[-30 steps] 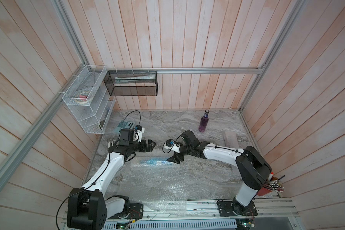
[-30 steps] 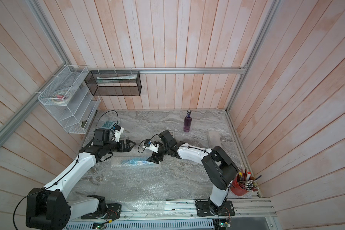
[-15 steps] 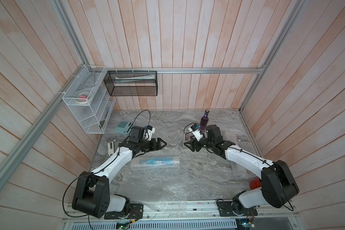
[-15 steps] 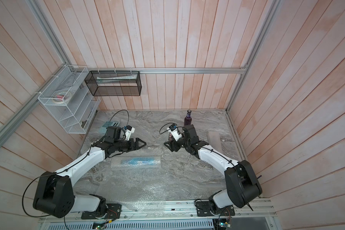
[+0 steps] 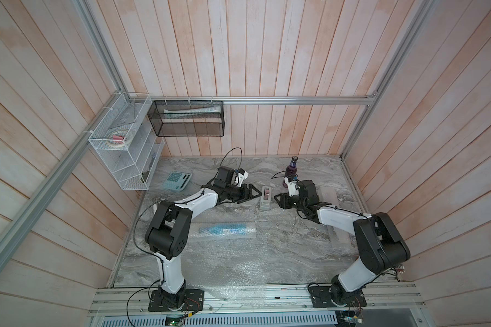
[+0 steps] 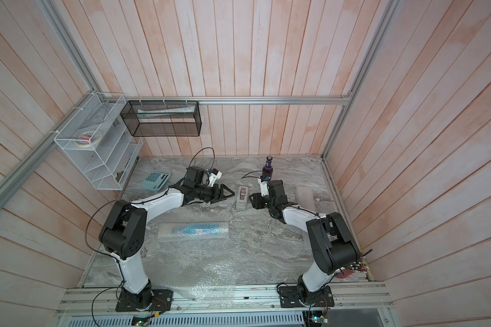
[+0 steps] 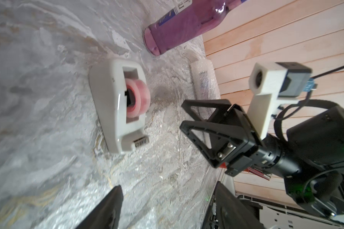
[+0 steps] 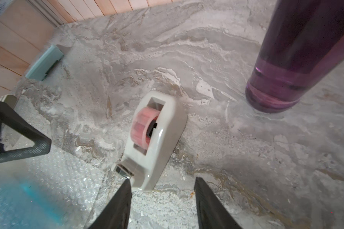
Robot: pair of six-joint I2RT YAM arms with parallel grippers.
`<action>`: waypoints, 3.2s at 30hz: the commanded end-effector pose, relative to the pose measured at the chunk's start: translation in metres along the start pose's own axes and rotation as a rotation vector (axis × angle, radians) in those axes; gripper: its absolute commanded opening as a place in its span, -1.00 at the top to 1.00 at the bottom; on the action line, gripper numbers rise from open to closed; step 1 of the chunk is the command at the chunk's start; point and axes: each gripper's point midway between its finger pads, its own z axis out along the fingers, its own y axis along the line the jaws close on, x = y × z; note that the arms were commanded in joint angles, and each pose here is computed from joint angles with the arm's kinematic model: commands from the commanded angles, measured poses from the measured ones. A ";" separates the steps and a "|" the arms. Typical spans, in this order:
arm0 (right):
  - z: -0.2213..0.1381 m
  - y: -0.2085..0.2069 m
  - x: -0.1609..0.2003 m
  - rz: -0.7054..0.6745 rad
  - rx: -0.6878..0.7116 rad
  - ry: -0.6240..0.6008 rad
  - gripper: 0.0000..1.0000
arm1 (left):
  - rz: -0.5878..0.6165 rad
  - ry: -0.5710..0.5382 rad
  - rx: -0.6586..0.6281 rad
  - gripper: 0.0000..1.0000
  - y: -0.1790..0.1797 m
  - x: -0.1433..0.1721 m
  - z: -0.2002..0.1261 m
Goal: Wrap wine bottles in bubble wrap
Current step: Tear off the tape using the Tape Cutter.
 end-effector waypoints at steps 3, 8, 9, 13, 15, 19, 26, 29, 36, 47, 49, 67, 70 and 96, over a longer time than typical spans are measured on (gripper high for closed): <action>0.017 -0.001 -0.020 0.040 -0.041 -0.063 0.01 | -0.016 0.037 0.036 -0.38 -0.007 -0.004 0.029; 0.031 0.000 -0.011 0.048 -0.077 -0.021 0.03 | -0.028 0.055 0.012 -0.28 0.001 -0.001 0.049; 0.034 -0.001 -0.010 0.052 -0.081 -0.014 0.04 | -0.032 0.051 0.007 -0.25 0.004 -0.002 0.051; 0.040 -0.002 -0.004 0.055 -0.088 0.007 0.08 | -0.034 0.036 -0.022 -0.17 0.014 -0.006 0.057; 0.043 -0.003 -0.001 0.058 -0.093 0.014 0.09 | -0.040 0.039 -0.025 -0.14 0.017 -0.006 0.060; 0.047 -0.004 0.007 0.066 -0.096 0.035 0.11 | -0.057 0.041 -0.033 -0.08 0.023 -0.006 0.067; 0.051 -0.005 0.013 0.077 -0.105 0.052 0.13 | -0.078 0.052 -0.059 -0.06 0.037 -0.005 0.076; 0.052 -0.006 0.016 0.080 -0.106 0.060 0.14 | -0.075 0.060 -0.067 -0.05 0.039 -0.002 0.080; 0.054 -0.007 0.023 0.092 -0.106 0.073 0.16 | -0.099 0.077 -0.032 0.01 0.036 0.000 0.088; 0.054 -0.013 0.030 0.100 -0.091 0.083 0.17 | -0.110 0.101 -0.041 0.37 0.039 0.007 0.086; 0.054 -0.014 0.030 0.102 -0.087 0.084 0.17 | -0.110 0.107 -0.037 0.46 0.038 0.008 0.086; 0.058 -0.025 0.046 0.133 -0.044 0.135 0.18 | -0.077 0.118 -0.014 1.00 0.019 0.003 0.067; 0.060 -0.031 0.053 0.138 -0.017 0.157 0.19 | -0.074 0.116 0.004 1.00 0.010 0.000 0.062; 0.052 -0.041 0.056 0.157 -0.006 0.150 0.20 | -0.185 0.289 -0.075 1.00 0.028 0.068 0.055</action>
